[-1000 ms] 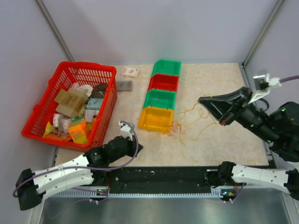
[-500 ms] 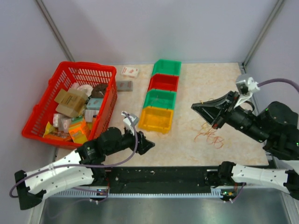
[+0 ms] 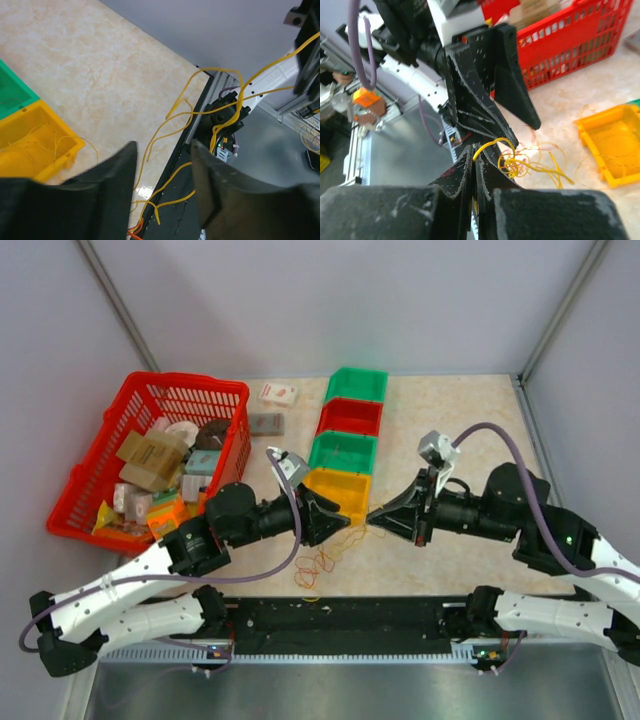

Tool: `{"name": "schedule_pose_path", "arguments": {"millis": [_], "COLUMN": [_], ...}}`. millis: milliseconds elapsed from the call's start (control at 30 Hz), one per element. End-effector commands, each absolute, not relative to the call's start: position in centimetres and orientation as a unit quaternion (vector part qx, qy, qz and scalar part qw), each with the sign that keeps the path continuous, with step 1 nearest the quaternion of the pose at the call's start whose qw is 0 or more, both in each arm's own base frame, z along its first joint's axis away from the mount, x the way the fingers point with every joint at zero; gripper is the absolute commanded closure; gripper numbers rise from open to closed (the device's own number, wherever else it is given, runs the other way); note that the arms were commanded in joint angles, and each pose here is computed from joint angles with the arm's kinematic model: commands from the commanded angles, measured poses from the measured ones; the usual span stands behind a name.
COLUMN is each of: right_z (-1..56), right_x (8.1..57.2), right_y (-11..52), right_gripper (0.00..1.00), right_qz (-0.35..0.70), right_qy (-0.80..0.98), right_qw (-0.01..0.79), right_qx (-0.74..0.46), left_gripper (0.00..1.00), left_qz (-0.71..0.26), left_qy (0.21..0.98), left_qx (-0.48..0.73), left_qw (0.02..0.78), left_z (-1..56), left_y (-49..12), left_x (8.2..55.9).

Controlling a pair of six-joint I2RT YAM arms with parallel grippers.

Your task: Untangle the cables

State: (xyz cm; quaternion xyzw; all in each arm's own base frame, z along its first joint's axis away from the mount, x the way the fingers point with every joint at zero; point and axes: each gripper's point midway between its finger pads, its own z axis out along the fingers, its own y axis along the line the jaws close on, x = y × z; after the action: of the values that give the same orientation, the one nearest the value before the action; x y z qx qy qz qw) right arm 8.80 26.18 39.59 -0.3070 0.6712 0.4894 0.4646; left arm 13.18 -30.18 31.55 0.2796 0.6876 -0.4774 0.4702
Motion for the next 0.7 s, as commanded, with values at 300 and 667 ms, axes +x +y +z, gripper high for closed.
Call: {"name": "schedule_pose_path", "arguments": {"millis": [300, 667], "right_z": [40.7, 40.4], "right_x": [4.8, 5.5], "right_y": [28.3, 28.9], "right_gripper": [1.00, 1.00], "right_qz": [0.571, 0.570], "right_qy": [0.595, 0.603], "right_qw": [0.418, 0.420], "right_qx": [-0.379, -0.366], "left_gripper": [0.54, 0.23], "left_qz": [-0.532, -0.631], "left_qy": [0.655, 0.511], "left_qx": [0.286, 0.359], "left_qw": [0.455, 0.460], "left_z": [34.0, 37.9], "left_y": [-30.0, -29.6], "left_x": [13.1, 8.0]}}
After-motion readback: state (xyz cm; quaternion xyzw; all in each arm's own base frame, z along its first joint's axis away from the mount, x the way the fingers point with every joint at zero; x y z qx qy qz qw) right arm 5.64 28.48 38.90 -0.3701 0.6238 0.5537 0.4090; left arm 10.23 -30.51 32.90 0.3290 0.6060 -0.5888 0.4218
